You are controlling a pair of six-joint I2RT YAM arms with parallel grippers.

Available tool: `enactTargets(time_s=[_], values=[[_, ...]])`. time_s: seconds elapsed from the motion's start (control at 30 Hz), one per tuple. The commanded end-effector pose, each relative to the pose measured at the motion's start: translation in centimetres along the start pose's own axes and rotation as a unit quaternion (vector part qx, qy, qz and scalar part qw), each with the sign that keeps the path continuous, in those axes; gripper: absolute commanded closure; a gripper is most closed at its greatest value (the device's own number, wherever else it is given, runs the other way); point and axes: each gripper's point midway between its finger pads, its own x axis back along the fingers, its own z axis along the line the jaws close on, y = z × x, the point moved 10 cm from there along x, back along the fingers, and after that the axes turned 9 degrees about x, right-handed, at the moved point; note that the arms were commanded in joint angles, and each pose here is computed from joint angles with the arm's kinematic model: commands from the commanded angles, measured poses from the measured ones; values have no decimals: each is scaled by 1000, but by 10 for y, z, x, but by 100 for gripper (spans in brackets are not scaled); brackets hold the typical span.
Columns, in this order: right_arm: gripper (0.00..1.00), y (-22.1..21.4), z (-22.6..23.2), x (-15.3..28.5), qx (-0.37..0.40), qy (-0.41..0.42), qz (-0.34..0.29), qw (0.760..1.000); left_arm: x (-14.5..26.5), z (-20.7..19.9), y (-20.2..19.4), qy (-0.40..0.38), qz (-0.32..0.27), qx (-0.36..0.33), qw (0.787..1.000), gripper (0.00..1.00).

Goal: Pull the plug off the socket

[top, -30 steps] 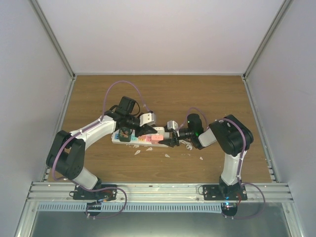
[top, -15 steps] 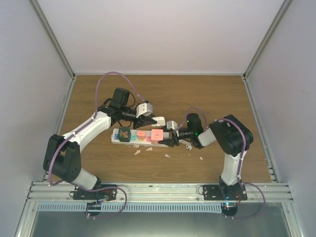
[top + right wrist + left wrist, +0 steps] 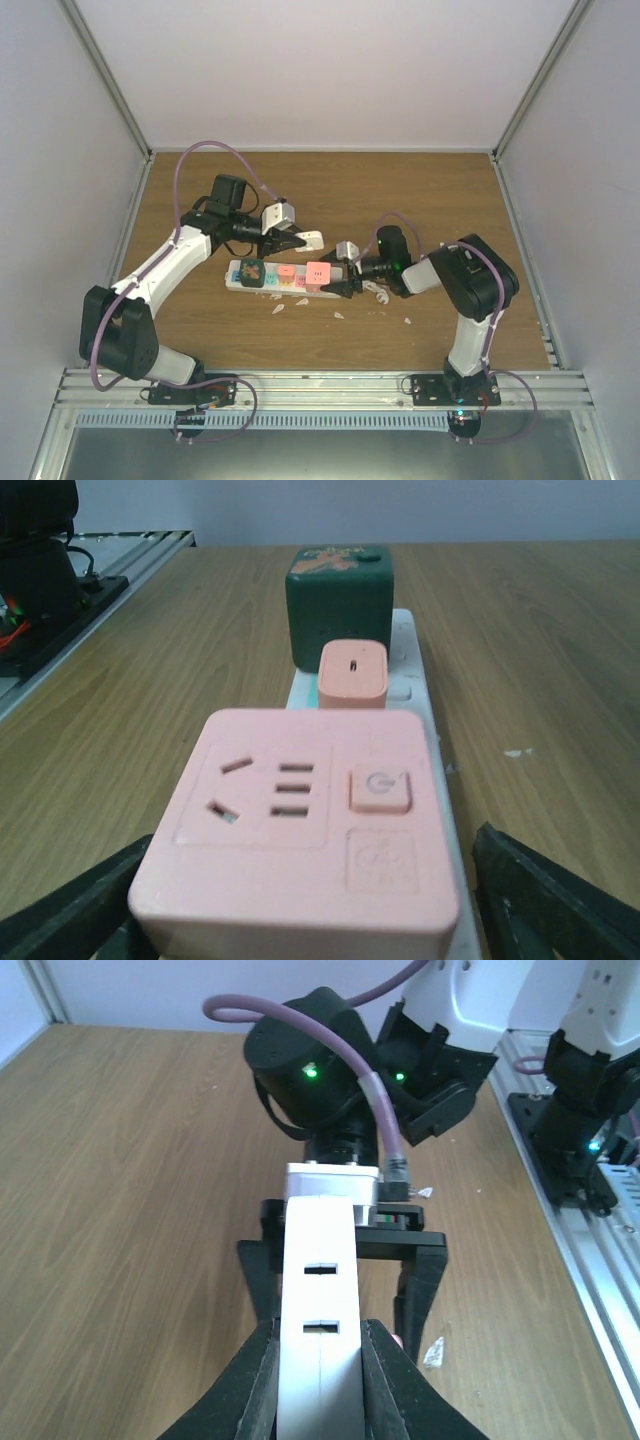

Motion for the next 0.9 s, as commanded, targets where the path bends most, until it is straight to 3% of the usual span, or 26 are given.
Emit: enactTargets(time_s=[0.0, 0.3, 0.43, 0.6, 0.87], values=[[15, 27, -14, 2, 22, -4, -9, 1000, 9, -11, 20, -29, -32, -7, 999, 100], [10, 77, -38, 34, 18, -46, -24, 998, 19, -16, 47, -75, -69, 17, 995, 100], [0, 92, -53, 50, -1, -96, -9, 995, 23, -21, 57, -109, -88, 30, 990, 100], [0, 118, -73, 56, -11, -130, 7, 991, 24, -20, 63, -141, -106, 68, 982, 100], [0, 143, -79, 59, -26, -142, -18, 989, 20, -14, 62, -154, -113, 104, 976, 100]])
